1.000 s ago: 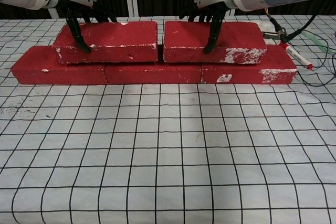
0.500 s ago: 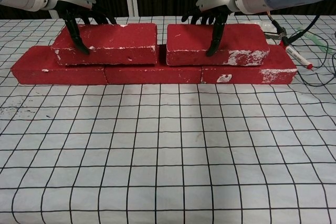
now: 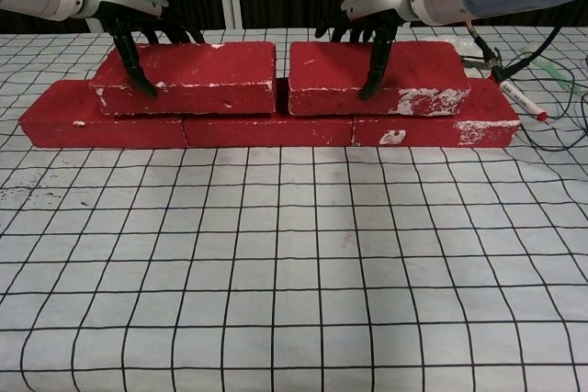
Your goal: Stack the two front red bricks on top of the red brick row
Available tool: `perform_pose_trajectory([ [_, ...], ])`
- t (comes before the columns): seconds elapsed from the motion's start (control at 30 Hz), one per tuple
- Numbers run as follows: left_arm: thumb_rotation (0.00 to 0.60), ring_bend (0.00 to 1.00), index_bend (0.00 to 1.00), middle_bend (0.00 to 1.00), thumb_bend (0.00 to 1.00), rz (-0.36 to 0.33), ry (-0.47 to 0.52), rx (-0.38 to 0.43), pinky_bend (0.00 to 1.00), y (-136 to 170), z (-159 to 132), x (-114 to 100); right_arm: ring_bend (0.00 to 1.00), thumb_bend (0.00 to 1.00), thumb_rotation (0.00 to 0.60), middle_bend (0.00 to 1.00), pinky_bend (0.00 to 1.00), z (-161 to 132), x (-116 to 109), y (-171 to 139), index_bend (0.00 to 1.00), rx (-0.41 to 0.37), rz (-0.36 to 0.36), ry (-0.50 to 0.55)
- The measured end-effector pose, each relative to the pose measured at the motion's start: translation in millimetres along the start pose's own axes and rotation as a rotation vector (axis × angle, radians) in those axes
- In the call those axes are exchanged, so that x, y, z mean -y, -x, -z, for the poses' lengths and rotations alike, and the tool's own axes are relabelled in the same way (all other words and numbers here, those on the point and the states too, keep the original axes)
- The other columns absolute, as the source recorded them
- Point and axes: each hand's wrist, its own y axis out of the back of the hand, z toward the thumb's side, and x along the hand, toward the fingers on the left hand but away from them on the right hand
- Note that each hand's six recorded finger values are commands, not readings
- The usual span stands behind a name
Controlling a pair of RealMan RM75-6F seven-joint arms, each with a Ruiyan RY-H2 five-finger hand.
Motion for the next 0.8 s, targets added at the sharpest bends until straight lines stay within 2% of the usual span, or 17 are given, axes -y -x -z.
perform_pose_trajectory([
  [0.8, 0.6, 0.05, 0.14, 0.17, 0.11, 0.014, -0.011, -0.007, 0.15, -2.2, 1.6, 1.0, 0.1, 0.04, 0.6, 0.14, 0.14, 4.2, 4.7, 0.9, 0.06, 0.012, -0.022, -0.012],
])
